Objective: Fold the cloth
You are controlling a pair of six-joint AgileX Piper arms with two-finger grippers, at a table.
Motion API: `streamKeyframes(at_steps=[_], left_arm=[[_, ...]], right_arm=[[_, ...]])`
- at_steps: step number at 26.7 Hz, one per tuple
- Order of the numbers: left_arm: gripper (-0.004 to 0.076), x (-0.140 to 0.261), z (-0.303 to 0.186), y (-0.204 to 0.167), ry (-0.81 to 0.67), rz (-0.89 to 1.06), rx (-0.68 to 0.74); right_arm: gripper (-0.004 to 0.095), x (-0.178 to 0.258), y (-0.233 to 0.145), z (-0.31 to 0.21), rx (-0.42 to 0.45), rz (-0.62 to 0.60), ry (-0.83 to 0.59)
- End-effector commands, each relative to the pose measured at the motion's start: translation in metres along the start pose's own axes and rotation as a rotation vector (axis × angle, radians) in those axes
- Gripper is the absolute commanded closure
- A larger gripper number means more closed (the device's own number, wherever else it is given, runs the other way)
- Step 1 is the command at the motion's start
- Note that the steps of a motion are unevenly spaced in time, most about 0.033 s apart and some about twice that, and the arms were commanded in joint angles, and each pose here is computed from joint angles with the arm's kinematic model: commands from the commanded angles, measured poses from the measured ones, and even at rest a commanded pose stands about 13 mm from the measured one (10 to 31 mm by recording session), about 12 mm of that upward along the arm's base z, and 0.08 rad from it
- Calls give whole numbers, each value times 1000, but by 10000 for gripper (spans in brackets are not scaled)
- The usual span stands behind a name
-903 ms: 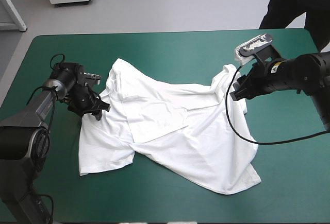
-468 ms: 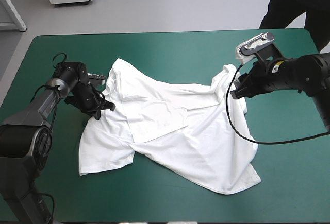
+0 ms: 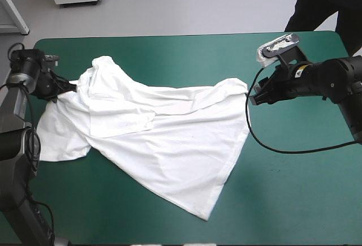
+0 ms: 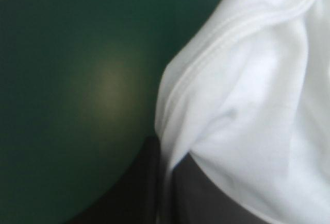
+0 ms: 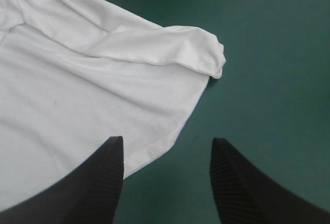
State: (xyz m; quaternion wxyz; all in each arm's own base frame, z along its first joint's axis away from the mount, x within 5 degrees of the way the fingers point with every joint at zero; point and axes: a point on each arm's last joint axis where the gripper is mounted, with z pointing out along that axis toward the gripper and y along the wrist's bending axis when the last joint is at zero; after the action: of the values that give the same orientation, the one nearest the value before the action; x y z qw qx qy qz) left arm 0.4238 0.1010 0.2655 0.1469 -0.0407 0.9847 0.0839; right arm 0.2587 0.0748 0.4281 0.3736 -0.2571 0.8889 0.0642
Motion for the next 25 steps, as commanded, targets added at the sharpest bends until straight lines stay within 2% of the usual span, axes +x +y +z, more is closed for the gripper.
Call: streamKeyframes(at_steps=[1, 8, 13, 18, 20, 21, 22, 25], left_arm=[[746, -23, -41, 30, -185, -89, 3], [746, -49, -27, 66, -290, -163, 0], [746, -54, -8, 67, -280, -162, 45], [728, -53, -19, 67, -274, -162, 51], [685, -52, -32, 67, -293, -165, 58], [605, -51, -47, 65, -316, -145, 74], [567, -50, -52, 64, -320, -146, 84], [314, -36, -85, 54, -280, -107, 159]], right_arm=[[429, -11, 6, -12, 10, -20, -107], [480, -16, 24, 0, -46, -67, -96], [480, -17, 28, 4, -60, -78, -84], [480, -18, 28, 4, -55, -78, -97], [480, -19, 28, 4, -51, -80, -111], [480, -20, 27, 4, -49, -79, -115], [480, -20, 28, 3, -49, -80, -117], [480, -20, 28, 3, -49, -80, -117]])
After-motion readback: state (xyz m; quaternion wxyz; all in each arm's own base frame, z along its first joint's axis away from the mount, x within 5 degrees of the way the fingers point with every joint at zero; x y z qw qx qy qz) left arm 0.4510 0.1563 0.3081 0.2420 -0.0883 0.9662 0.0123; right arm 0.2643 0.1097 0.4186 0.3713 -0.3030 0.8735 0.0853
